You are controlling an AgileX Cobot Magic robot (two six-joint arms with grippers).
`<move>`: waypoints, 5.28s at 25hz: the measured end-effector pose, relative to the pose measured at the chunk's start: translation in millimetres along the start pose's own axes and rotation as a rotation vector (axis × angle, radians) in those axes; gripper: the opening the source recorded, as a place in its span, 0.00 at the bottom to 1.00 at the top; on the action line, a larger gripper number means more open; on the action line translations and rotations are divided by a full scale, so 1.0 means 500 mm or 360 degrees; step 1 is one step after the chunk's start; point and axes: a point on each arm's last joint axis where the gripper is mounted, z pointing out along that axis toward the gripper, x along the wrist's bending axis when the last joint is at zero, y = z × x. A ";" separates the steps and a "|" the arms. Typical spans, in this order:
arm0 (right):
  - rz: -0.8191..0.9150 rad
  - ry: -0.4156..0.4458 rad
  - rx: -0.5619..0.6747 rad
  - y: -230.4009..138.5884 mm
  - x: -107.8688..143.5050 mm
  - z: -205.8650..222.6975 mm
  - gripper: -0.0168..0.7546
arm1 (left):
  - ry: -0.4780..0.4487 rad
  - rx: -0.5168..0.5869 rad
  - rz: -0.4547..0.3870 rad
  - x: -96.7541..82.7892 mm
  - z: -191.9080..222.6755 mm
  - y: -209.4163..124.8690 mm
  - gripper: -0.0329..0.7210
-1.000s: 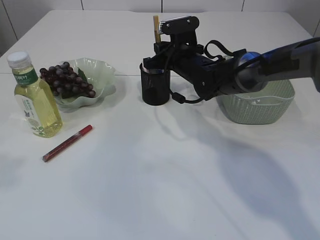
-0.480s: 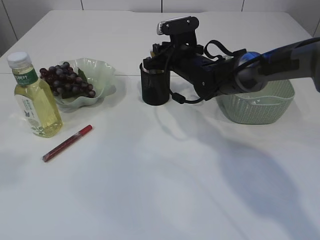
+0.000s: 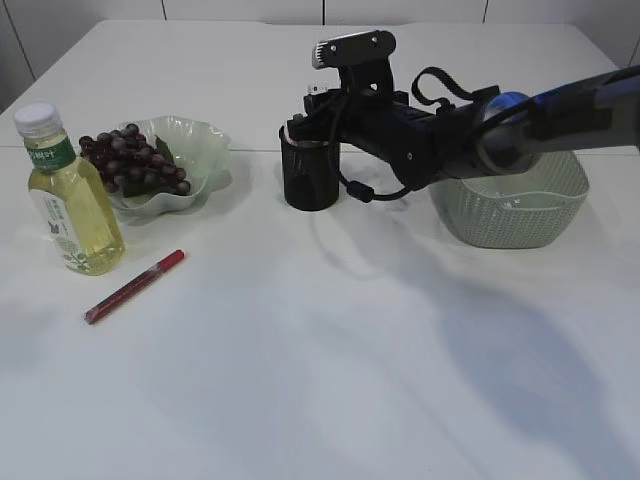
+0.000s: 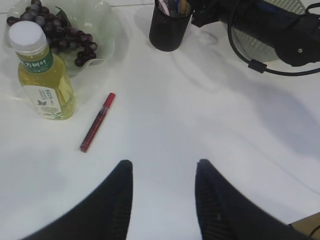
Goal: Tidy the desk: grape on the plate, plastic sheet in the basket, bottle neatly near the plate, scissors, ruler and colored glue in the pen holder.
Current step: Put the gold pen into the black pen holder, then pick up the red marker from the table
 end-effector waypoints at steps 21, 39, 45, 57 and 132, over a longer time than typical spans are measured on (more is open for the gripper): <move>0.0296 0.0227 0.0856 0.239 0.011 -0.248 0.40 | 0.0200 0.0994 0.0480 0.009 0.288 -0.006 0.45; 0.0359 0.0335 0.1340 0.225 0.026 -0.294 0.40 | 0.0316 0.1333 0.0738 0.075 0.510 0.004 0.45; 0.0364 0.0334 0.1348 0.225 0.026 -0.296 0.40 | 0.0290 0.1214 0.0722 0.070 0.521 0.013 0.45; 0.0388 0.0348 0.1346 0.226 0.028 -0.296 0.40 | 0.0180 0.1279 0.0756 0.075 0.594 -0.022 0.46; 0.0433 0.0360 0.1315 0.221 0.032 -0.284 0.40 | 0.0167 0.1433 0.0698 0.197 0.705 -0.089 0.53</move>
